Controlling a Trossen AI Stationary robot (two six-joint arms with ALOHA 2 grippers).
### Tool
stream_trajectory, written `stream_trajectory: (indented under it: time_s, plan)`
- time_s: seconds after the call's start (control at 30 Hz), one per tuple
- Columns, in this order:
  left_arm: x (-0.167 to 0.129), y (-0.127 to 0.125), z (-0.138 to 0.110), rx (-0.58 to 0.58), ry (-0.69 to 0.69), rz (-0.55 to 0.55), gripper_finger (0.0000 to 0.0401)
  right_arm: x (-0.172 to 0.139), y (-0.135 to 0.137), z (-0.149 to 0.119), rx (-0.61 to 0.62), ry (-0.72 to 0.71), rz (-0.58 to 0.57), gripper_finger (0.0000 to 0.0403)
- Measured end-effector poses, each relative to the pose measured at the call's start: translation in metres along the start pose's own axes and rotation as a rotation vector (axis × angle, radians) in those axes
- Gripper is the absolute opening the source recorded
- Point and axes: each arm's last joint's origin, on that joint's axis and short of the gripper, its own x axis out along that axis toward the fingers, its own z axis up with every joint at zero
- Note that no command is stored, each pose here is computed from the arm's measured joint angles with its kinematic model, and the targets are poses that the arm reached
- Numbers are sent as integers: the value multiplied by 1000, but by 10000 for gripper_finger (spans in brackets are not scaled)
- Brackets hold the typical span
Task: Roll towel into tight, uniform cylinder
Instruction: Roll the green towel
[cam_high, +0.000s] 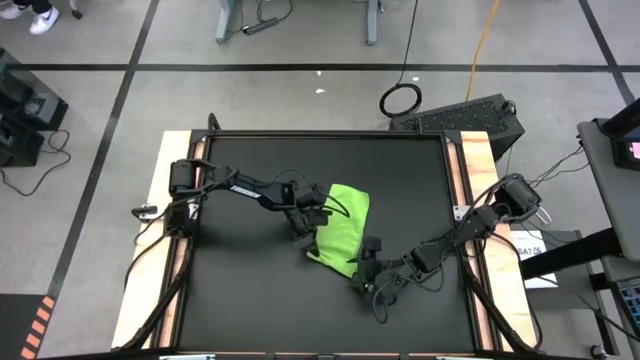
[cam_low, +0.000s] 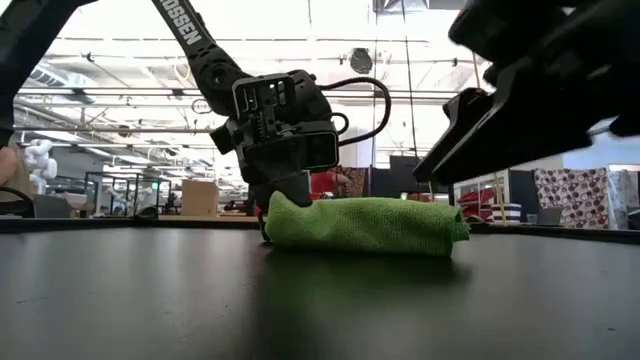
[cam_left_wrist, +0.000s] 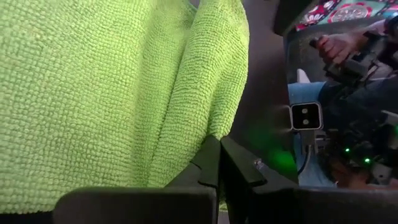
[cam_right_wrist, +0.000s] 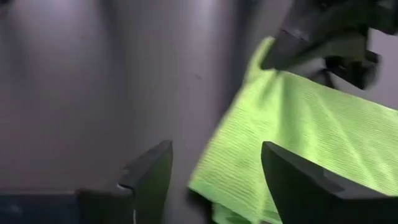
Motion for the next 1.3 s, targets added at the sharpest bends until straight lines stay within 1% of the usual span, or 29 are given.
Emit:
stream_trajectory:
  time_s: [0.1,0.27,0.47,0.67,0.77,0.87,0.93,1.1,1.2,1.23,1.3]
  plan:
    - [-2,1,2,-19,-13,-19,8,4,-2,-8,1,31,-69,228]
    - [-3,2,3,-30,-17,-22,8,15,3,-12,29,15,-50,226]
    - [-3,2,3,-40,-15,-22,8,20,7,-14,46,28,-67,226]
    - [-4,2,3,-55,-15,-25,8,27,7,-28,86,93,-109,225]
    - [-4,2,2,-56,-12,-32,8,29,7,-30,117,87,-142,216]
    - [-3,1,2,-57,-10,-35,8,30,6,-31,137,84,-158,193]
    - [-3,1,2,-56,-8,-35,8,30,5,-31,165,85,-162,169]
    - [0,-1,1,-53,0,-38,8,30,4,-31,280,80,-169,76]
    - [2,-3,1,-50,6,-40,8,30,5,-31,346,90,-141,19]
    - [2,-3,1,-48,7,-40,8,30,5,-31,366,98,-124,12]
    - [3,-3,0,-46,9,-41,12,31,6,-30,409,117,-85,13]
